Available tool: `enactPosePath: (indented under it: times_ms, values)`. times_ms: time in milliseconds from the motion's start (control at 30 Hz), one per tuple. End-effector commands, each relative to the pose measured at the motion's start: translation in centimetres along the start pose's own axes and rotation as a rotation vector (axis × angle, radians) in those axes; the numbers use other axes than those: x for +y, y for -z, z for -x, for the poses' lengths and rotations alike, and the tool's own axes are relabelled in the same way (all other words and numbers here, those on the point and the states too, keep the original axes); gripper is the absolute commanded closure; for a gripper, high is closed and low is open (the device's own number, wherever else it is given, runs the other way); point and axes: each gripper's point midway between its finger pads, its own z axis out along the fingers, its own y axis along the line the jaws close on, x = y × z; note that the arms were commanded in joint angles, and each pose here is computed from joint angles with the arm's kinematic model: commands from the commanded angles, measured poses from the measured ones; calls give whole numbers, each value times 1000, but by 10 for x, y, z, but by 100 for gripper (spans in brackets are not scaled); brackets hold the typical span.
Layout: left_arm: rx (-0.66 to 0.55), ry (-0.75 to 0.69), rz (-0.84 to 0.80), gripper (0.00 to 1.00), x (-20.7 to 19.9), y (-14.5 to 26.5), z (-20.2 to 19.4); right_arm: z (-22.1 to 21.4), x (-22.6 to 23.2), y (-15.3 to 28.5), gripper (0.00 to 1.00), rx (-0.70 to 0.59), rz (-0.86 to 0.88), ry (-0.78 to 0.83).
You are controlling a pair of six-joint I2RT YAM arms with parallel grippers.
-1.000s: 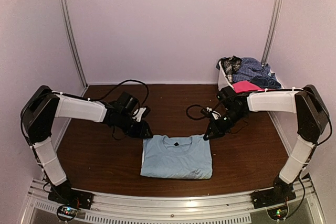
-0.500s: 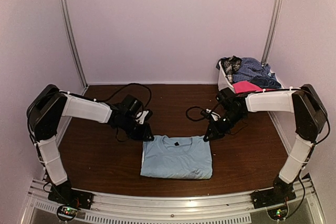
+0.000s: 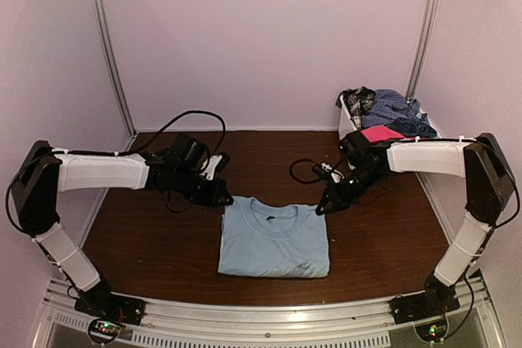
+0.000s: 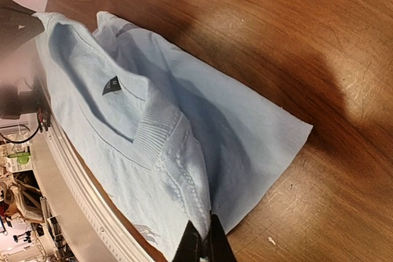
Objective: Fold and stack the mixed laundry pile
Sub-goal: Adjust the square-folded T-shirt at the center of the board.
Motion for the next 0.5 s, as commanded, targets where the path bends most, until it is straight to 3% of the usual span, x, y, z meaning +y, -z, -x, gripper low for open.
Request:
enactPosePath:
  times_ms: [0, 467]
  values:
    - [-18, -9, 53, 100, 11, 13, -11, 22, 23, 18, 100, -76, 46, 88]
    - [15, 31, 130, 100, 55, -38, -3, 41, -44, -42, 100, -21, -98, 4]
